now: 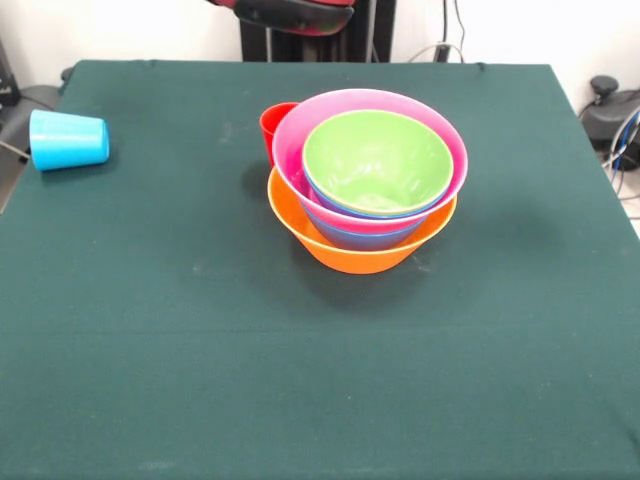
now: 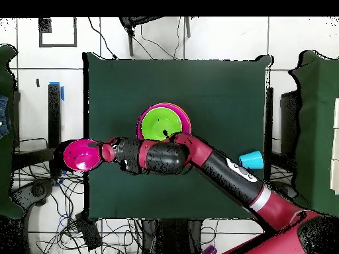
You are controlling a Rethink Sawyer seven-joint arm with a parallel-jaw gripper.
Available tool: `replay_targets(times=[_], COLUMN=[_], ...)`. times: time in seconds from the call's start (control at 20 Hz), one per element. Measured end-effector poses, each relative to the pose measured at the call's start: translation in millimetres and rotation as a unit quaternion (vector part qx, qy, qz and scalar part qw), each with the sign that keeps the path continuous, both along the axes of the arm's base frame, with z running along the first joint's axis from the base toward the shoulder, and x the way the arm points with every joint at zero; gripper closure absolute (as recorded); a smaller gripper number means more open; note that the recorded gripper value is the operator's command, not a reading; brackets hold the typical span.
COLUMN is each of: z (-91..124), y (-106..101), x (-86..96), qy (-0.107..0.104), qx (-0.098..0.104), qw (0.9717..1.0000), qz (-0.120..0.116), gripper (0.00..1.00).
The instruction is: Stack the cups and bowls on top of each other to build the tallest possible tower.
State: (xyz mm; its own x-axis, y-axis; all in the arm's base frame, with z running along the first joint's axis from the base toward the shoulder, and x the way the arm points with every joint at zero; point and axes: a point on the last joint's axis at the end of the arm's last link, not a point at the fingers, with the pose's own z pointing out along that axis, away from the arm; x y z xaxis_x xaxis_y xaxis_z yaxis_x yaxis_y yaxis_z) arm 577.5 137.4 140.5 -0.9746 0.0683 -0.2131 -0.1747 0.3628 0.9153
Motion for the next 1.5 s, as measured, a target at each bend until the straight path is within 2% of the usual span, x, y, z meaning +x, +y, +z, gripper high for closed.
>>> replay_targets(times=[0.1, 0.15, 0.4, 0.6, 0.75, 0.85, 0.9, 0.95, 1.0, 1.05, 1.2, 1.3, 1.35, 1.45, 1.5], z=[-0.1, -0.5, 5.0, 8.1, 4.4, -1.9, -3.4, -5.7, -6.7, -8.1, -8.1, -6.6, -5.5, -2.5, -2.4], y=[0.3, 0.3, -1.0, -2.5, -3.8, -6.6, -7.7, -9.7, -11.3, -14.6, -19.9, -24.8, -27.6, -35.6, -37.6], x=[-0.2, -0.5, 1.8, 3.4, 2.8, 0.4, -0.7, -3.0, -4.6, -8.5, -15.3, -20.9, -23.9, -32.3, -34.6], qy=[-0.009, -0.026, -0.070, -0.114, -0.153, -0.196, -0.208, -0.227, -0.239, -0.263, -0.296, -0.319, -0.332, -0.367, -0.376], qx=[-0.013, -0.034, -0.061, -0.051, -0.048, -0.047, -0.047, -0.049, -0.050, -0.051, -0.050, -0.046, -0.044, -0.036, -0.034], qw=[0.9999, 0.9990, 0.9956, 0.9921, 0.9870, 0.9796, 0.9770, 0.9728, 0.9697, 0.9634, 0.9538, 0.9463, 0.9422, 0.9293, 0.9259], qz=[0.004, 0.010, 0.015, 0.009, 0.004, 0.003, 0.004, 0.006, 0.007, 0.011, 0.016, 0.017, 0.018, 0.016, 0.015], gripper=[1.00, 1.00, 1.00, 1.00, 1.00, 1.00, 1.00, 1.00, 1.00, 1.00, 1.00, 1.00, 1.00, 1.00, 1.00])
